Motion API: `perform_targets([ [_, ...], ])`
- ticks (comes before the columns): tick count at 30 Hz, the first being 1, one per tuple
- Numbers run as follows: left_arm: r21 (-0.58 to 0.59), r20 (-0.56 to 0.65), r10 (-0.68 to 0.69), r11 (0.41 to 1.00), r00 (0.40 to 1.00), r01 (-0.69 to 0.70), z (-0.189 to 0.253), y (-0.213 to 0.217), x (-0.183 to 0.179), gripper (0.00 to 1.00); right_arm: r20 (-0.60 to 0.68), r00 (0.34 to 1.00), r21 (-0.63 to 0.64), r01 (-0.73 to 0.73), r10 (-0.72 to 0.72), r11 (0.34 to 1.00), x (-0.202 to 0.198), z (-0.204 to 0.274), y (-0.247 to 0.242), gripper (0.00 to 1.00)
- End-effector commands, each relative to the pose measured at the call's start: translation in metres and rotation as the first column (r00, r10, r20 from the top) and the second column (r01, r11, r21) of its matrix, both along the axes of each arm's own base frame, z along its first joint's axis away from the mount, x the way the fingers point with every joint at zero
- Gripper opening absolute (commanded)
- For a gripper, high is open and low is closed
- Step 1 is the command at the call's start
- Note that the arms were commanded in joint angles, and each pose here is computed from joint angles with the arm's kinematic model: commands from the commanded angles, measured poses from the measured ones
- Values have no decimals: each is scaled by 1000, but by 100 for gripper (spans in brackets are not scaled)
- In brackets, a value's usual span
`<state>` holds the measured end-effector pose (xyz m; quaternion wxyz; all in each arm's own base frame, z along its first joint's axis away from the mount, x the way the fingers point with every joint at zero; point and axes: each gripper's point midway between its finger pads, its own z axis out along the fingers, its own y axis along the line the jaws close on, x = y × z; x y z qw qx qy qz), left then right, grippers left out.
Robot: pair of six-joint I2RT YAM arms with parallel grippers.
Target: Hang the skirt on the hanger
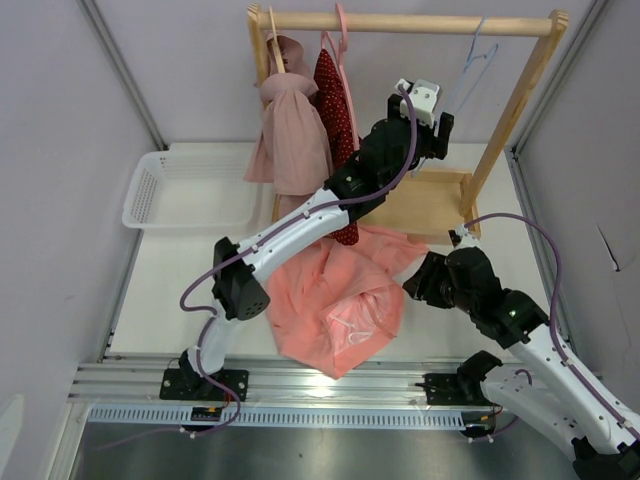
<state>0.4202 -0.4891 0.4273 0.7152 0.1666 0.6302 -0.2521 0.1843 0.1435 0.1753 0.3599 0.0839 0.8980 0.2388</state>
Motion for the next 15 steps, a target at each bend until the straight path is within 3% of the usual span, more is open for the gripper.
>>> perform_targets([
  [1,-38,58,-9,999,998,12,21,-1,4,75,23,1000,2,-14,14,1000,-1,7,0,52],
  [5,-48,65,-21,999,998,25,20,-5,4,70,22,1000,-6,-14,14,1000,-1,6,-1,52],
  [7,-55,69,-28,998,997,31,21,-7,4,63,21,1000,-11,-14,14,1000,-1,5,-1,52],
  [15,-87,102,-42,995,994,51,37,-6,-1,17,20,1000,-26,-14,15,1000,-1,2,-4,51],
])
